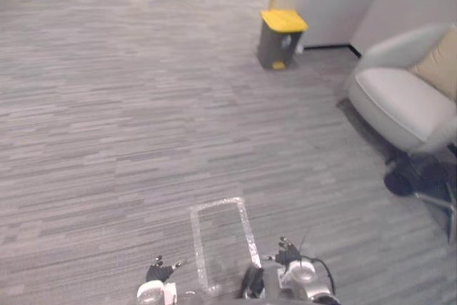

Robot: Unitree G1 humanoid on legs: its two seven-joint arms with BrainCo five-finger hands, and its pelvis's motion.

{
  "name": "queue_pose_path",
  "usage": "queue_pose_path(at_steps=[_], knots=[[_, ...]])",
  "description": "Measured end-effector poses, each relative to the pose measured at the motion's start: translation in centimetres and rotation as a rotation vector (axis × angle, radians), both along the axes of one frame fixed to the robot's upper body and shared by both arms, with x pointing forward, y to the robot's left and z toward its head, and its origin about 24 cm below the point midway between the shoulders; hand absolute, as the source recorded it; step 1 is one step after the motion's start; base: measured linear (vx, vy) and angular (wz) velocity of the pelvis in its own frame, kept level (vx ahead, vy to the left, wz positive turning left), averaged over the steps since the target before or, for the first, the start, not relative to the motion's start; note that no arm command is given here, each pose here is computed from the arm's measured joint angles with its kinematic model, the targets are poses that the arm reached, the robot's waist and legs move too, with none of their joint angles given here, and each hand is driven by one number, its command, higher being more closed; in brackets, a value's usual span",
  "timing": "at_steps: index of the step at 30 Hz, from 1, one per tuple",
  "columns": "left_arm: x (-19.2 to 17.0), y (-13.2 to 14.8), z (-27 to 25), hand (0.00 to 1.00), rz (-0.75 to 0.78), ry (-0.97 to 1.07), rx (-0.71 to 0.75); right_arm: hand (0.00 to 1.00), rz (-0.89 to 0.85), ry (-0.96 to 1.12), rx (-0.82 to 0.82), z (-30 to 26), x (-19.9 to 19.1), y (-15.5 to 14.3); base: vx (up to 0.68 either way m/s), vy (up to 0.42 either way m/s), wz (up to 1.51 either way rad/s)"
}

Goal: Organize the slippers on the shoe rack

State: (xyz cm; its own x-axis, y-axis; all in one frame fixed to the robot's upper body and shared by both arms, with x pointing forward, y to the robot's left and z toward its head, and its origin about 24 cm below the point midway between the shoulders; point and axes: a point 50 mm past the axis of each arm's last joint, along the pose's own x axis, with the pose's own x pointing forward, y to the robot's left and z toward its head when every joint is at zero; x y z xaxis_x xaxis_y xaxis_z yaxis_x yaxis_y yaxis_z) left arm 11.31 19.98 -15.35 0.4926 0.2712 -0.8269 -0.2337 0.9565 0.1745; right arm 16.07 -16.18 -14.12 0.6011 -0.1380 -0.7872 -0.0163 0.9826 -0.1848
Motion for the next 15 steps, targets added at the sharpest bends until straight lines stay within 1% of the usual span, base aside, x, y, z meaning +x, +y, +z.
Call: queue_pose_path(at_steps=[1, 2, 4, 6, 10, 15], knots=[[0.2, -0.4, -0.1, 0.0, -0.007, -0.001, -0.017, 0.0, 0.005, -0.007, -0.03, 0.2, 0.3, -0.9, 0.38, -0.1, -0.07], [0.3, -1.1, -0.1, 0.0, -0.025, -0.005, -0.035, 0.0, 0.011, -0.001, -0.041, 0.1, 0.1, -1.1, 0.41, -0.153, -0.01], [0.6, -1.2, 0.0, 0.0, -0.026, -0.021, -0.039, 0.0, -0.017, -0.003, -0.046, 0.1, -0.2, -1.7, 0.38, -0.181, -0.07], [0.6, -1.3, 0.1, 0.0, -0.003, -0.034, -0.05, 0.0, -0.028, -0.005, -0.049, 0.2, -0.5, -1.8, 0.35, -0.085, -0.7], [0.7, -1.2, 0.3, 0.0, 0.001, -0.048, -0.051, 0.0, -0.034, 0.017, -0.047, -0.1, -1.0, -1.7, 0.33, 0.019, -1.11], [0.8, -1.2, 0.4, 0.0, 0.035, -0.063, -0.047, 0.0, -0.035, 0.015, -0.041, -0.1, -1.0, -1.5, 0.26, 0.192, -1.51]])
